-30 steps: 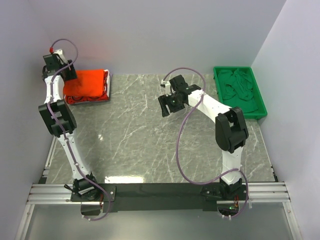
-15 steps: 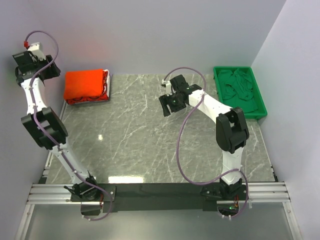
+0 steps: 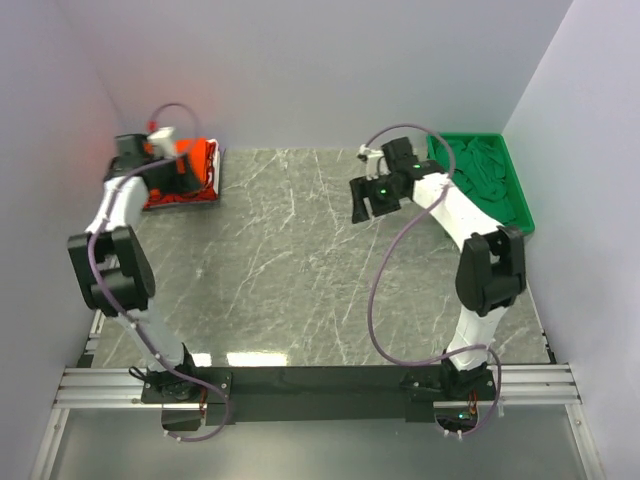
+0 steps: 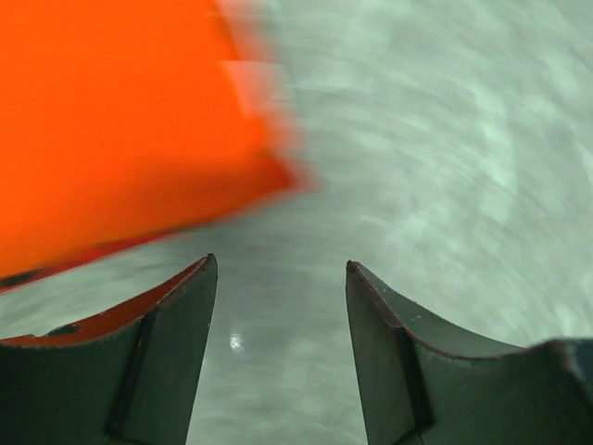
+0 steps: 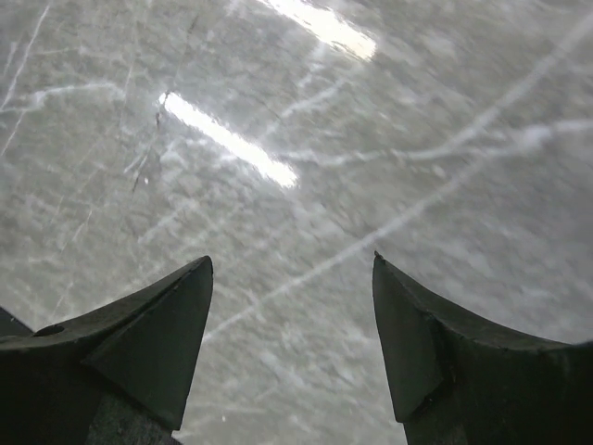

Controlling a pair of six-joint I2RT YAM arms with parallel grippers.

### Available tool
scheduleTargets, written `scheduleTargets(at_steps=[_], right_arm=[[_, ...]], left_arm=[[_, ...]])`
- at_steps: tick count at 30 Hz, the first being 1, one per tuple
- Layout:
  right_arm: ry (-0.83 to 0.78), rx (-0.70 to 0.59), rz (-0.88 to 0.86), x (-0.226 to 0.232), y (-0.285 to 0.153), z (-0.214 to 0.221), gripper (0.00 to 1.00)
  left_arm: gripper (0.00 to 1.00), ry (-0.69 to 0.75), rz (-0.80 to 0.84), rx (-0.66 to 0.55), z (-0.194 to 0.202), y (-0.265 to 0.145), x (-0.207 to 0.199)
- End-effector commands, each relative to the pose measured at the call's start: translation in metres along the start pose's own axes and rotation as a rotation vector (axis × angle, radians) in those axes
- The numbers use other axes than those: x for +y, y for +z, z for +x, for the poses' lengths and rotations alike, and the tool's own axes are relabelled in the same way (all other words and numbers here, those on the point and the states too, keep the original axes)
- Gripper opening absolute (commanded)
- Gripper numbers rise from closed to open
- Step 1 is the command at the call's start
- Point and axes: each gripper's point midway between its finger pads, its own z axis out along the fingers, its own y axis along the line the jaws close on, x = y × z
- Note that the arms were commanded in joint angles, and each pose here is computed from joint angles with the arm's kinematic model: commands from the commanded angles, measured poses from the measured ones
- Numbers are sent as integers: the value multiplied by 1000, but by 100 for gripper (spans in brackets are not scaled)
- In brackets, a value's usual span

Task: Fold and stack the t-shirts
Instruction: Neatly place the folded tshirt to the corner

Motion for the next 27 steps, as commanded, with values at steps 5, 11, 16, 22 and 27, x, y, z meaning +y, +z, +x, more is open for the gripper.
scheduleTargets(at_steps=[5,11,16,22,27], right_arm=[[70,-77,24,-32,-69,10,76],[79,-64,33,-27,-84,39,79],[77,-39,5,-11,-90,81,84],[49,18,1,-1,-86,130,86],[6,33,6,6,-88,142,87]], left_arm=[[75,350,264,58,46,-35,-174],[100,285,322,76,75,-62,-209],[99,279,209,46,87,-88,-192],[99,270,133,30,111,-109,-178],[99,257,100,49,126,-116,-171]])
